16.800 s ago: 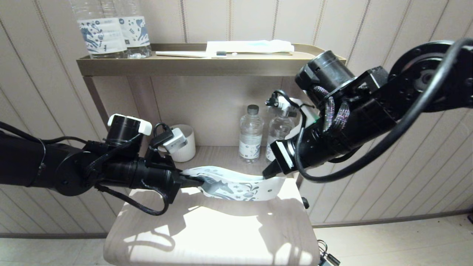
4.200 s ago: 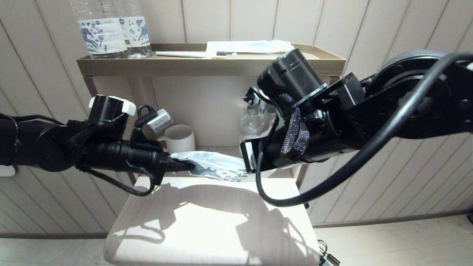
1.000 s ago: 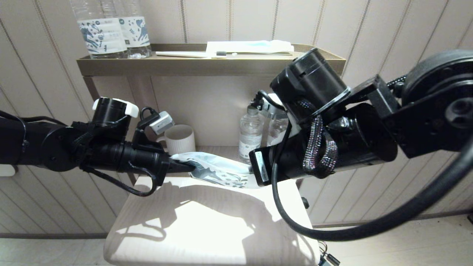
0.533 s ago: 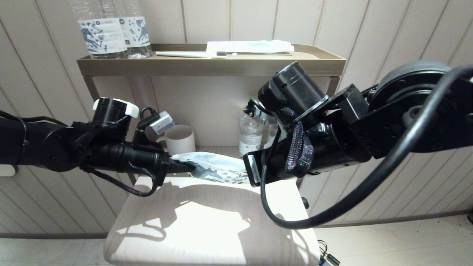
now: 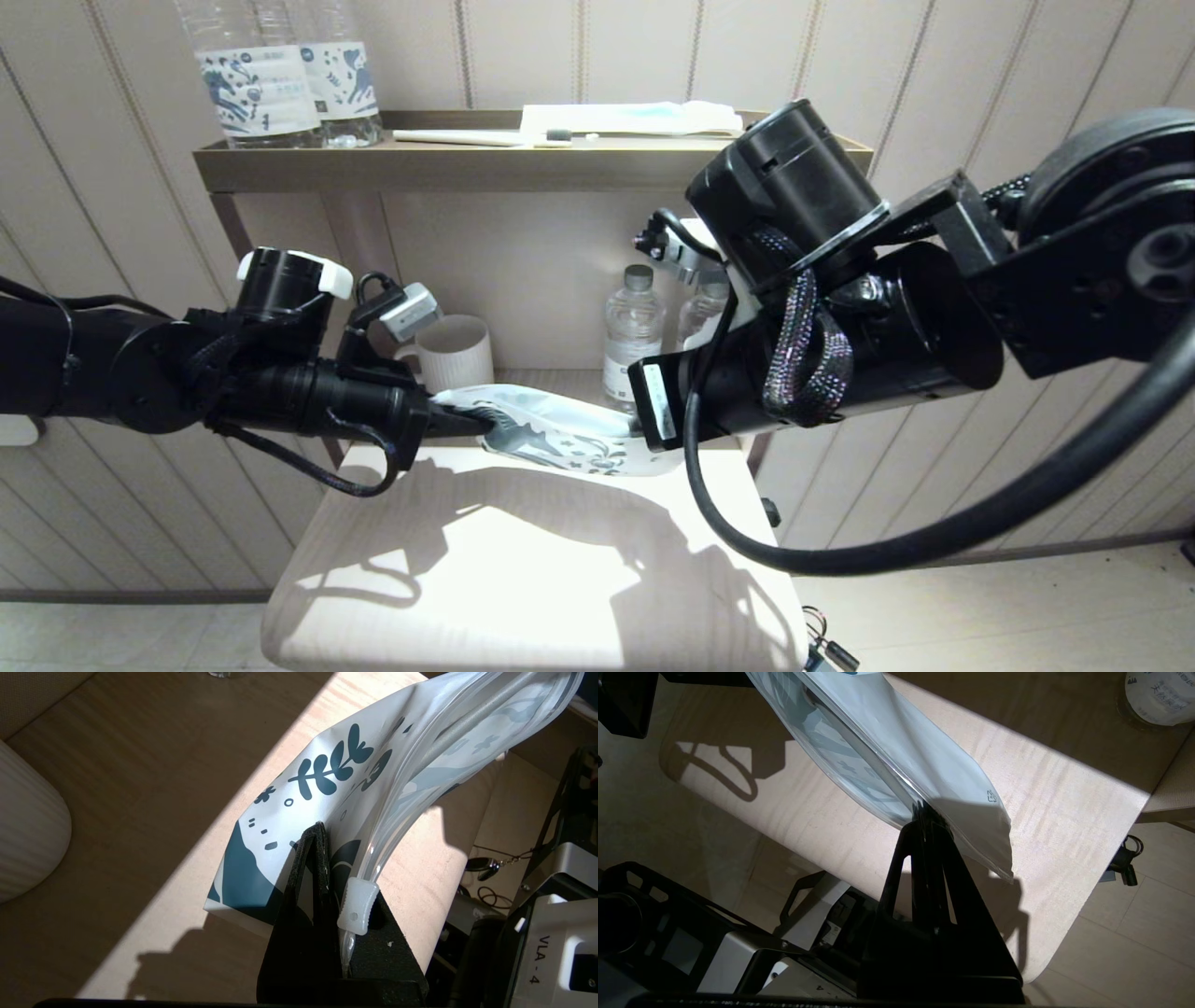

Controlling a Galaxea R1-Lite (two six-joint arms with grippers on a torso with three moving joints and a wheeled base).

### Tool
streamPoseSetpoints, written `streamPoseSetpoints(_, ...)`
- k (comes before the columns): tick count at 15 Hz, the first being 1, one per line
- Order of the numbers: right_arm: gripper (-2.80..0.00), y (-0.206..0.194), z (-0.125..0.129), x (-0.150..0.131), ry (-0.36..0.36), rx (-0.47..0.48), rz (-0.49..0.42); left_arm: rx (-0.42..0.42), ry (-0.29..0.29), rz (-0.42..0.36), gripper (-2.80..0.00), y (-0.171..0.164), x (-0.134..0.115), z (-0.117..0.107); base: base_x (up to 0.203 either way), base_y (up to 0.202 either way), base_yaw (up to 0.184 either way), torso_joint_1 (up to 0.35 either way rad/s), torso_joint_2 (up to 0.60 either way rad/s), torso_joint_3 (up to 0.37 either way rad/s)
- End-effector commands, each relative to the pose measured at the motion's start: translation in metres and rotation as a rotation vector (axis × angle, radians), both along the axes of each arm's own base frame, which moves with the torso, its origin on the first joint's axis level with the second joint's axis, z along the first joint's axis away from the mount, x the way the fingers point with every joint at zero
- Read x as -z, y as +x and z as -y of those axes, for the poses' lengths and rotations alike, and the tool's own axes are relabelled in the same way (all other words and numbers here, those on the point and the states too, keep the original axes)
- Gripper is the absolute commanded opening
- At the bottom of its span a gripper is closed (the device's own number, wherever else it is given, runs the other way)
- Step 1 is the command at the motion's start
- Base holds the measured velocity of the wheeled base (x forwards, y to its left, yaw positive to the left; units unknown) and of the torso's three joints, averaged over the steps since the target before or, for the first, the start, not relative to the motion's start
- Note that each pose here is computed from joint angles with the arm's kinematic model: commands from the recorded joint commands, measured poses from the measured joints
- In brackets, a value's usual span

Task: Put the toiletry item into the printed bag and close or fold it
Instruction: Close the strorage bag and place it on the desk

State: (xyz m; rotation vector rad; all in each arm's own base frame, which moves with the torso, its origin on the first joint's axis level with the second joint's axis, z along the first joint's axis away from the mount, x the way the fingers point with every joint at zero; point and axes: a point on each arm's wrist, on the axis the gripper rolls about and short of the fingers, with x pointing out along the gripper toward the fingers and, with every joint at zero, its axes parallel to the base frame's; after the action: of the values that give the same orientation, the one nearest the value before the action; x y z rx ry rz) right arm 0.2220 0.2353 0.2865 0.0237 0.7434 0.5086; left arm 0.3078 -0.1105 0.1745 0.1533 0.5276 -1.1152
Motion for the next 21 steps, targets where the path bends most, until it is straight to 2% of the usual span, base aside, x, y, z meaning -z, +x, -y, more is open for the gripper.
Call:
streamPoseSetpoints(1, -2.80, 0.000, 0.002, 0.001, -0.003, 0.005, -0.005, 0.006, -0.001, -0.001, -2.80, 0.000, 0.001, 0.001, 0.000, 0.000, 0.000, 0.000, 0.00, 0.000)
streamPoseSetpoints(18, -2.80, 0.013, -0.012, 0.040, -0.086, 0.000, -0.090, 0.007, -0.002, 0.002, -2.80, -0.002, -0.001, 0.000, 0.000, 0.000, 0.000, 0.000, 0.00, 0.000)
streamPoseSetpoints(21, -2.80, 0.010, -0.007, 0.024, -0.050, 0.008, -0.048, 0.006, -0.002, -0.002, -2.80, -0.001, 0.000, 0.000, 0.000, 0.000, 0.000, 0.000, 0.00, 0.000)
